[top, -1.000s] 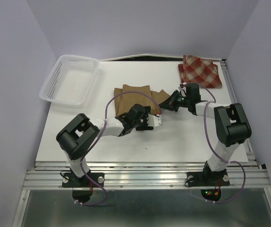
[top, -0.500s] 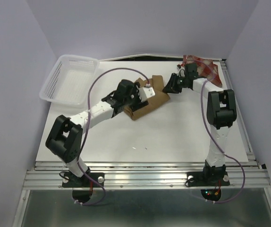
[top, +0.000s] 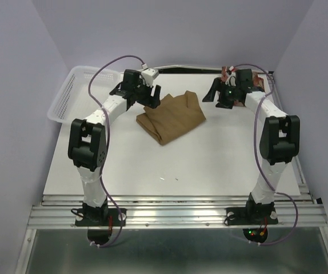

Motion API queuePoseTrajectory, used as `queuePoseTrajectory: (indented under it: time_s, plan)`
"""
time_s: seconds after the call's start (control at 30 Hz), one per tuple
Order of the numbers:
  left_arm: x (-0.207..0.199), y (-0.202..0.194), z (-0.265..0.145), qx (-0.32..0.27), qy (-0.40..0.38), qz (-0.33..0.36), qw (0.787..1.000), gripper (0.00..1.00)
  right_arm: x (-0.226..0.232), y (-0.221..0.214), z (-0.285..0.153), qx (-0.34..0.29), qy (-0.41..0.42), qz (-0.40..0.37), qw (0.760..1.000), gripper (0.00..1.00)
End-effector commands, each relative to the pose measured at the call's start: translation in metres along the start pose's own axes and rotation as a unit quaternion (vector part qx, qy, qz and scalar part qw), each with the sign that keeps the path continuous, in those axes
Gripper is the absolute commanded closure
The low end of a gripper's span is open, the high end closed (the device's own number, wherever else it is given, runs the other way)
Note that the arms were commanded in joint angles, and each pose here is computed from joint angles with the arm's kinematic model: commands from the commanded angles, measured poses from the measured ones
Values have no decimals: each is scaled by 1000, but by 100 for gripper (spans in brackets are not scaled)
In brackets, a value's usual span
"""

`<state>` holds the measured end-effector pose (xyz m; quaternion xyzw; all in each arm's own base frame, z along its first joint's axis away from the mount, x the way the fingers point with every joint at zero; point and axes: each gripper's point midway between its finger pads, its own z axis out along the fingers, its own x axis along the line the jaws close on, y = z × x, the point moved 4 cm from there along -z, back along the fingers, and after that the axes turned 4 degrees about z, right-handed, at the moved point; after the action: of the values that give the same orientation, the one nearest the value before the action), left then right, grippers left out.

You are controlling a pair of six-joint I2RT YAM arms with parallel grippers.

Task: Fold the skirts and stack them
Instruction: Neatly place the folded skirt to the corner

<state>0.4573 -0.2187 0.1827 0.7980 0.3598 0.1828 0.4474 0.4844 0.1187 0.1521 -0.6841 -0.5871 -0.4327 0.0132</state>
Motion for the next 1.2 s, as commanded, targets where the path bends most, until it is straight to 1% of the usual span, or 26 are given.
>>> queuePoseTrajectory:
  time_s: [0.0,0.07,0.1,0.13,0.17,0.2,0.23,0.27,0.3,0.33,0.37,0.4,0.47,0.5,0.6,0.63,0.7,0.73,0.8,0.9,1.0,1.1,1.13,1.17]
  plan:
    - [10,2,-22,13,-13,-78,997,16,11,-28,-23,27,31,29,999,4]
    - [9,-2,-33,17,-15,-102,995,16,6,-38,-19,43,33,31,998,5]
    - [11,-10,-41,19,-12,-119,993,15,-2,-43,-11,53,24,36,998,5]
    - [6,-14,-45,20,-25,-137,990,14,-5,-45,-7,58,25,37,997,5]
    - [1,-18,-50,21,-32,-173,984,10,-7,-47,-4,63,28,33,997,5]
    - [-6,-26,-57,18,-37,-192,981,2,-11,-49,4,72,36,32,996,5]
    - [-8,-31,-61,16,-32,-213,976,1,-10,-51,11,79,38,24,996,4]
    - [-15,-53,-63,33,-28,-263,964,1,-6,-40,13,72,46,-2,996,4]
    - [-16,-42,-74,-2,-25,-272,962,1,-7,-36,17,74,51,-14,996,3]
    - [-15,-49,-78,-6,-10,-301,953,1,-18,-40,26,89,40,-33,995,2]
    - [-18,-55,-81,-4,-7,-325,946,1,-19,-36,29,92,36,-31,995,1]
    - [-27,-68,-86,4,-9,-351,936,2,-15,-22,28,84,34,-61,994,1]
    - [-33,-77,-88,1,-11,-379,925,1,-25,-23,41,101,29,-69,992,1]
    - [-38,-88,-88,8,-10,-405,914,2,-16,-17,43,104,35,-78,991,1]
    - [-45,-97,-83,19,-6,-419,908,1,-20,-22,59,118,31,-90,988,0]
    - [-46,-101,-79,25,-2,-427,904,1,-15,-26,63,121,36,-95,987,0]
    - [-46,-109,-71,28,4,-442,897,1,-14,-32,73,132,46,-88,986,0]
    - [-46,-111,-67,28,6,-456,889,2,-12,-36,77,137,48,-86,986,1]
    - [-45,-117,-56,36,15,-462,886,2,-12,-40,86,143,53,-81,985,1]
    - [-38,-119,-41,31,30,-475,879,1,-8,-45,96,149,71,-77,983,3]
    - [-36,-121,-29,38,42,-476,878,2,3,-51,102,157,84,-89,980,7]
    - [-32,-125,-21,43,60,-487,870,2,9,-59,107,165,87,-93,978,12]
    - [-31,-133,-15,58,67,-491,867,2,9,-60,108,165,86,-92,978,14]
    - [-28,-133,-12,60,78,-488,867,2,9,-59,108,163,85,-93,978,18]
